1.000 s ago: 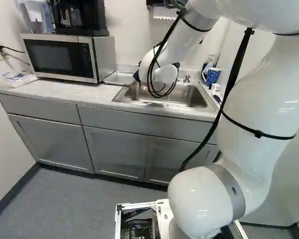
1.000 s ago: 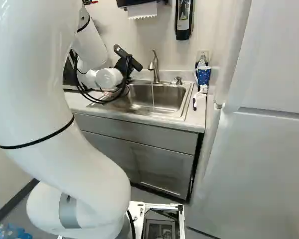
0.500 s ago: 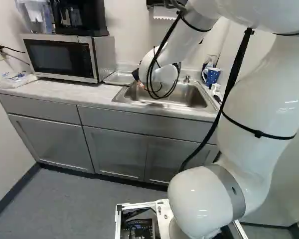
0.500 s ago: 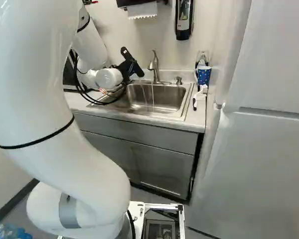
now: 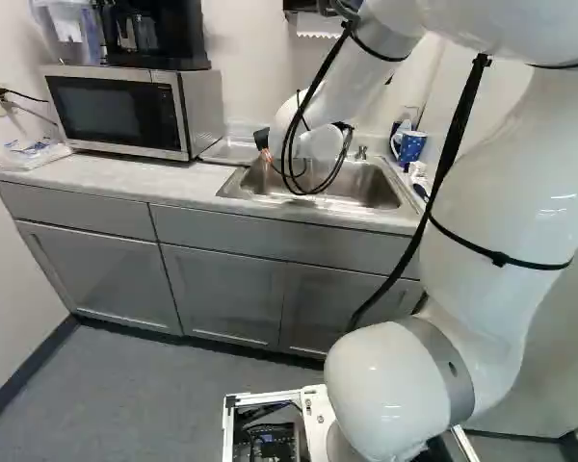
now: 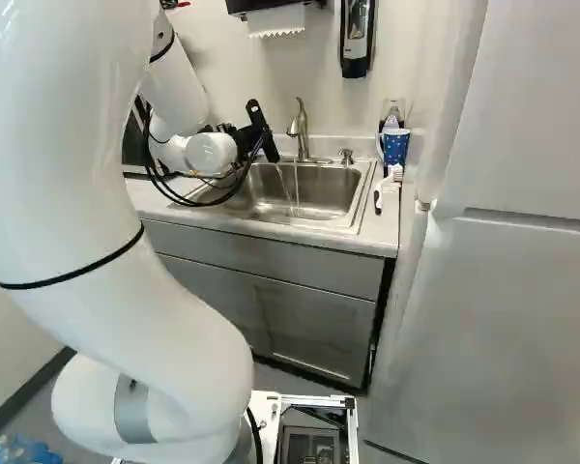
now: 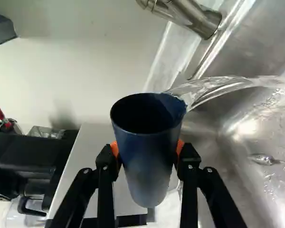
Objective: Rinse the cup and place it in the tray
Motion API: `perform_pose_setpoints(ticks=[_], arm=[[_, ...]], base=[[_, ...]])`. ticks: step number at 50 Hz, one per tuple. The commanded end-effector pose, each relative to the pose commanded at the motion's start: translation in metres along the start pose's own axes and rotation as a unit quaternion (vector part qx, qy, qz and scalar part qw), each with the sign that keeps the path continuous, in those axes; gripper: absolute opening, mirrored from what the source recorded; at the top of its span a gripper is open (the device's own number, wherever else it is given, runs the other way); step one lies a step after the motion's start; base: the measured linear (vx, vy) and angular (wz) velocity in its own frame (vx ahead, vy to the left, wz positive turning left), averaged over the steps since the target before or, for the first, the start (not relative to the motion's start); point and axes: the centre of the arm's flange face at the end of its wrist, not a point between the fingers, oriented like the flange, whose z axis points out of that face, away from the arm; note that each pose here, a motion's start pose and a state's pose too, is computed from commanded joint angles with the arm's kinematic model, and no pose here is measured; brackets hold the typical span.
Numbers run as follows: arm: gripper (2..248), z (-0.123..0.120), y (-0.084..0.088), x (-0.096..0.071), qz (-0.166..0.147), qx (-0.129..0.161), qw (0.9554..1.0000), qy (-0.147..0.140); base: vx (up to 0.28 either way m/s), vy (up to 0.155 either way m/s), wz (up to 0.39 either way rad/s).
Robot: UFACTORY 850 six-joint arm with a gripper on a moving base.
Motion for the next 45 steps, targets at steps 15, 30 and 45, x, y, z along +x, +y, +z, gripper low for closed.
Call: perform_pose_setpoints(ticks=[15,30,45], arm=[[125,0.0000,0.0000,0.0000,0.079,0.000,0.9969,0.000],[125,0.0000,0.0000,0.0000,0.158,0.000,0.9875,0.000],[125,0.0000,0.0000,0.0000,0.234,0.000,0.9722,0.000]], base=[[0.000,0.000,0.000],[0.000,0.000,0.000],[0.000,0.000,0.000]])
